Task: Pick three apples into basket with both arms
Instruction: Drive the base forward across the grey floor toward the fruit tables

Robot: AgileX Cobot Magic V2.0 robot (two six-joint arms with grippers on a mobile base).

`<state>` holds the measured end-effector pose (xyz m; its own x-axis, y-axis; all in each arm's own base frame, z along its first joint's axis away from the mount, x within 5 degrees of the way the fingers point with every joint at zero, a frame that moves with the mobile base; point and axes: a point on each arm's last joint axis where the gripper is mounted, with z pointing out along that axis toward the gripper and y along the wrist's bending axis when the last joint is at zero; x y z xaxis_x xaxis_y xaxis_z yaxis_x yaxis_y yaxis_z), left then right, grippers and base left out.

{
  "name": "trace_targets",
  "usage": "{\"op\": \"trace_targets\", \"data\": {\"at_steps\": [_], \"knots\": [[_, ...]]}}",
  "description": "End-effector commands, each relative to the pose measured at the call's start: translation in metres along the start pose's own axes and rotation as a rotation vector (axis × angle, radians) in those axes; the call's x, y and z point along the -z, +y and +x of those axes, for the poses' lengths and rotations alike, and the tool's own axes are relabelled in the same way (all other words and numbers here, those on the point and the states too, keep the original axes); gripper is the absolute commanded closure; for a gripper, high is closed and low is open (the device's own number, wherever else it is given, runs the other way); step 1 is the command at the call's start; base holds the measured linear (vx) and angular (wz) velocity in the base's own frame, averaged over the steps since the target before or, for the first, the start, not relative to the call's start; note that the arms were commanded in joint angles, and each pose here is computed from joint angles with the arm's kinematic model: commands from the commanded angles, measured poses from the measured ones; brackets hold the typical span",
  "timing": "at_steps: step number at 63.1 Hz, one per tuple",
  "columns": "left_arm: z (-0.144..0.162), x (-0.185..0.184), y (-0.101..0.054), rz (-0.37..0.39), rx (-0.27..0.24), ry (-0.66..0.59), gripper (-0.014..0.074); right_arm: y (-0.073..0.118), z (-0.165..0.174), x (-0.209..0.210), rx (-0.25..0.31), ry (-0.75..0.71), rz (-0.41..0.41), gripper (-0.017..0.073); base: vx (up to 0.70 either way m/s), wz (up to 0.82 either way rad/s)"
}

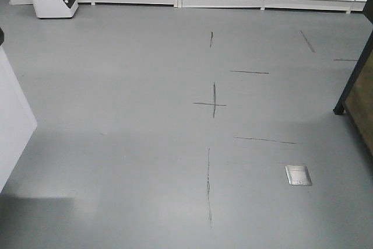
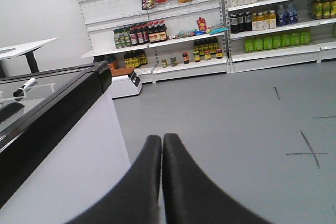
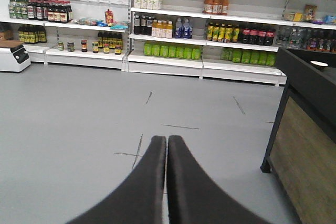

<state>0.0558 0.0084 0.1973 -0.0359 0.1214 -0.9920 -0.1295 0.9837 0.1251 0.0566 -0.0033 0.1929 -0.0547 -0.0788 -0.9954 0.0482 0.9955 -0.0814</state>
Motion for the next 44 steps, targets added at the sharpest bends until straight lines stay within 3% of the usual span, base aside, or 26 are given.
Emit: {"op": "trace_targets", "data": {"at_steps": [1,44], "knots": [[0.001,0.0005,-0.0019,0.011,0.006,-0.072,0.06,-0.0002,-0.0042,0.0004,0.014,-0.073,0.006,0.0563,0.16,-0.09],[0.001,0.0005,-0.0019,0.011,0.006,-0.072,0.06,-0.0002,-0.0042,0.0004,0.014,-0.073,0.006,0.0563,0.17,-0.15]]}}
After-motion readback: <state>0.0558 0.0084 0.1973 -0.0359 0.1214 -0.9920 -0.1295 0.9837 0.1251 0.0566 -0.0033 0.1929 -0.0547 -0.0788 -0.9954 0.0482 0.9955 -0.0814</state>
